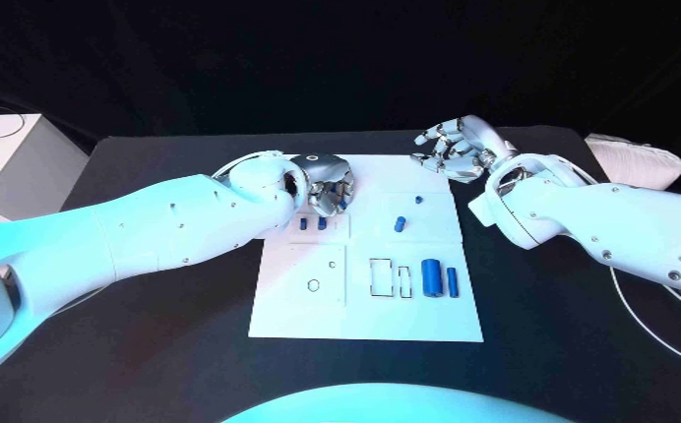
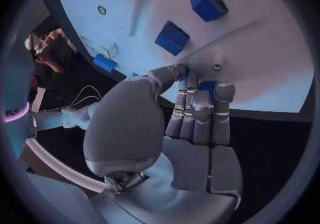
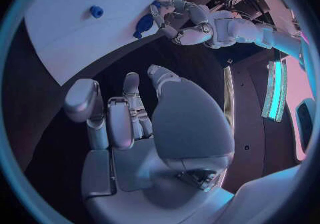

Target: Assemble the parts on the task board

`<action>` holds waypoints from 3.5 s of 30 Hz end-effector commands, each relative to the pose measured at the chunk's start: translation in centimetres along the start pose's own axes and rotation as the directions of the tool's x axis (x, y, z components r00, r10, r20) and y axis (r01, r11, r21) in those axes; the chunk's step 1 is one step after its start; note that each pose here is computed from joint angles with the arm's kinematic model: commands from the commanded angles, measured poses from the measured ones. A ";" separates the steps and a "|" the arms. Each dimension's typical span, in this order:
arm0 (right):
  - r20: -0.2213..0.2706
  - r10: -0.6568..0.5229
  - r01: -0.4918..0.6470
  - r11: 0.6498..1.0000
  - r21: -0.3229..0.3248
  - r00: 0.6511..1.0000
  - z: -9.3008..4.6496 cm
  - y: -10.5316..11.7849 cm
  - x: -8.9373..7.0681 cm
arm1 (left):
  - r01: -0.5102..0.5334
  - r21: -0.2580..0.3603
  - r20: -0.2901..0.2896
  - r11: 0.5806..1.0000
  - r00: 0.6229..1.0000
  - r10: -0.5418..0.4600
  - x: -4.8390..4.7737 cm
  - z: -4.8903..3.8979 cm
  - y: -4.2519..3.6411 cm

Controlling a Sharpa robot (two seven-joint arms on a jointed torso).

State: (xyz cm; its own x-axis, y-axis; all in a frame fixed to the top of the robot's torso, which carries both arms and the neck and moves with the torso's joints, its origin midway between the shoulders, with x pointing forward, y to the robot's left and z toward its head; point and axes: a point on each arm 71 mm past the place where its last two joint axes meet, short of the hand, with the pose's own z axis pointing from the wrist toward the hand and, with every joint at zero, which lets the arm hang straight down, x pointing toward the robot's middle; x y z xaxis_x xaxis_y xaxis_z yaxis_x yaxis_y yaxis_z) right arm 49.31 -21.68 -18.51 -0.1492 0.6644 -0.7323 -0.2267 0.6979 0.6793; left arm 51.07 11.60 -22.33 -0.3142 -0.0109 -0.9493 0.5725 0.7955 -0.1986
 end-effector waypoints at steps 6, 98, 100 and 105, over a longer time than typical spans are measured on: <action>-0.006 -0.002 0.002 1.000 -0.015 1.000 0.0 0.1 0.1 | 0.032 0.028 0.073 0.999 0.997 -0.034 -0.48 -0.79 0.05; -0.010 -0.003 0.003 1.000 -0.004 1.000 -0.2 -0.3 0.1 | 0.123 -0.059 -0.030 0.991 0.992 -0.125 -0.07 -3.79 4.40; -0.010 -0.003 0.003 1.000 -0.004 1.000 -0.2 -0.3 0.1 | 0.118 -0.063 -0.032 0.991 0.992 -0.120 0.00 -3.75 4.41; -0.010 -0.003 0.003 1.000 -0.004 1.000 -0.2 -0.3 0.1 | 0.108 -0.070 -0.032 0.992 0.993 -0.110 0.11 -3.66 4.44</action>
State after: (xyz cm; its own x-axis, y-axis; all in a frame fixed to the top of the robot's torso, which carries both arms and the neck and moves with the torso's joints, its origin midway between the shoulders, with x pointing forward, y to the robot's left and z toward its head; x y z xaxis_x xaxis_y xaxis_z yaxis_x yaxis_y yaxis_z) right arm 49.23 -22.00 -18.77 -0.1499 0.6641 -0.7325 -0.2180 0.7004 0.6796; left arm 51.05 17.41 -21.70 -0.3759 -0.1172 -0.9192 0.4821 0.8224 -0.3020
